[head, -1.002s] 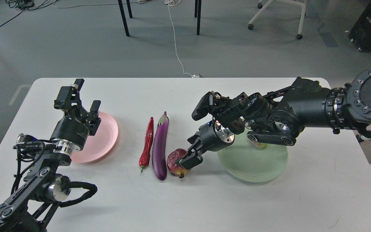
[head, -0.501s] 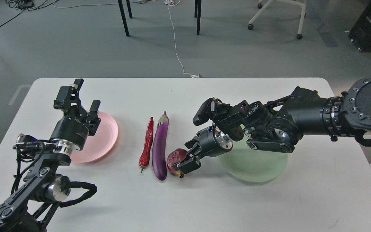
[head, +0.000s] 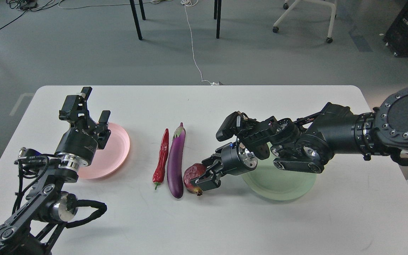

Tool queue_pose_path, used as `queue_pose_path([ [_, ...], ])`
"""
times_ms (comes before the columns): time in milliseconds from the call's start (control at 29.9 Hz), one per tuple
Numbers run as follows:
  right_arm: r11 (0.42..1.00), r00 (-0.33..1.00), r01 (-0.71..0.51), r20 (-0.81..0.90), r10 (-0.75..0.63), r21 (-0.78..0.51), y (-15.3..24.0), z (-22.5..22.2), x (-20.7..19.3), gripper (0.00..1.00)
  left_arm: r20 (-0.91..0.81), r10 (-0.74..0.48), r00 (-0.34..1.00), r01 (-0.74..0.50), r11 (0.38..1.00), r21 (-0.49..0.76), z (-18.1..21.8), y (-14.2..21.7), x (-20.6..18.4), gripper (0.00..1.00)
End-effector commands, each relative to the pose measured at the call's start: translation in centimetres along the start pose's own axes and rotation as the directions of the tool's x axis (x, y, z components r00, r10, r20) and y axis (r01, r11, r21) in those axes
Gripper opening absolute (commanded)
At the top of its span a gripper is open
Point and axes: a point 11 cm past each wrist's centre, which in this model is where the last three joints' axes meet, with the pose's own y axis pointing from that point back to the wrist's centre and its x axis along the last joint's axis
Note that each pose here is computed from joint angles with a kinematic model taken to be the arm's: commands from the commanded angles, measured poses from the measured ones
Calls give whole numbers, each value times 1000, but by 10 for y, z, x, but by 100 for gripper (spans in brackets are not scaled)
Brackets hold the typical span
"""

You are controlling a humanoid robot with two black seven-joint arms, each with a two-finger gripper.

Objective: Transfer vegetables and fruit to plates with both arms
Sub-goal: 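Grasp the red apple with the right gripper, then carry the apple onto the pale green plate beside the pear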

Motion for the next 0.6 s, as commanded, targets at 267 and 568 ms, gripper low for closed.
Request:
queue_pose_path([
  [267, 1000, 997, 12, -71, -11, 8, 12, -10, 25, 44, 3, 0, 1000, 0, 1000, 0, 0, 0, 1, 98],
  [568, 986, 983, 21, -177, -50, -164, 116, 42, 22, 45, 3, 0, 1000, 0, 1000, 6, -1, 2, 1, 98],
])
